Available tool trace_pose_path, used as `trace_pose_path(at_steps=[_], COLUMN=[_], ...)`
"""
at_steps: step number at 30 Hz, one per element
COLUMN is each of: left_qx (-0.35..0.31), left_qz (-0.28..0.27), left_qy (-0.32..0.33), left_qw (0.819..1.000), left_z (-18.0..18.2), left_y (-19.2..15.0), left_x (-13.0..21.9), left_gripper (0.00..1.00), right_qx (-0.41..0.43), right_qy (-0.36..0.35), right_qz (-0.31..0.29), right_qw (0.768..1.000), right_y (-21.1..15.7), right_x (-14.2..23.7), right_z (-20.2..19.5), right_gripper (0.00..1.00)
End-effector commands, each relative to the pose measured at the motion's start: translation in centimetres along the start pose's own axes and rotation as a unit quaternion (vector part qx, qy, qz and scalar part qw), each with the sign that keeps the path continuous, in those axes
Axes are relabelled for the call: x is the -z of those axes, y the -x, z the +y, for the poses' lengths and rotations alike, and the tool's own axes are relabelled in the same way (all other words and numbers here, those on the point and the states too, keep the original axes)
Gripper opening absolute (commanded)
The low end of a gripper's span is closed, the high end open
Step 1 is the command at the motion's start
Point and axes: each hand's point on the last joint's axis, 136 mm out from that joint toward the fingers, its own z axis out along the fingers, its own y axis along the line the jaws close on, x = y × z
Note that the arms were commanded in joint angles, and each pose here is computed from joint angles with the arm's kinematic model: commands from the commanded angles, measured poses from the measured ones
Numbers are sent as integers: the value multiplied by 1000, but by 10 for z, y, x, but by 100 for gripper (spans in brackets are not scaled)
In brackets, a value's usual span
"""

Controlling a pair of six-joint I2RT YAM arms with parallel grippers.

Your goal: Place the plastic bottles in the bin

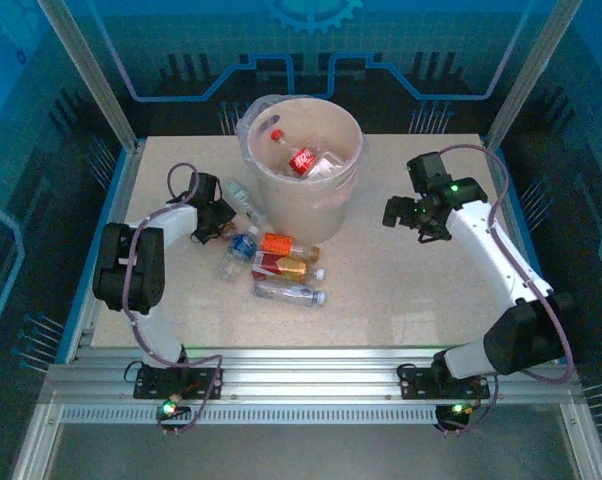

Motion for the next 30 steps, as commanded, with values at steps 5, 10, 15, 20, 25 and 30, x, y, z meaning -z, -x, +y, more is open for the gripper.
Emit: trace_pose_path(at_steps=[5, 10, 15, 20, 25, 30], left_qx=[25, 35, 47, 49, 49, 47], left_qz=[5, 2, -11, -24, -41, -59], left_qy=[29, 27, 21, 17, -4, -29], left_qw=[999, 999, 999, 998, 998, 997], left_z=[22, 26, 29, 31, 27, 21], left_y=[-7, -10, -9, -6, -2, 4], left_x=[-6, -5, 2, 12, 25, 43], left_gripper=[62, 59, 55, 54, 50, 47], right_qx=[-13, -13, -16, -18, -17, -18], right_qy=[-1, -2, -2, 2, -2, -5], right_qz=[14, 18, 23, 27, 29, 28], right_qw=[1000, 1000, 1000, 999, 999, 999], right_y=[0, -1, -3, -5, -7, -8], right_x=[-10, -12, -17, -23, -25, -25], right_z=[0, 0, 1, 2, 0, -1], right_gripper=[100, 100, 100, 100, 100, 100])
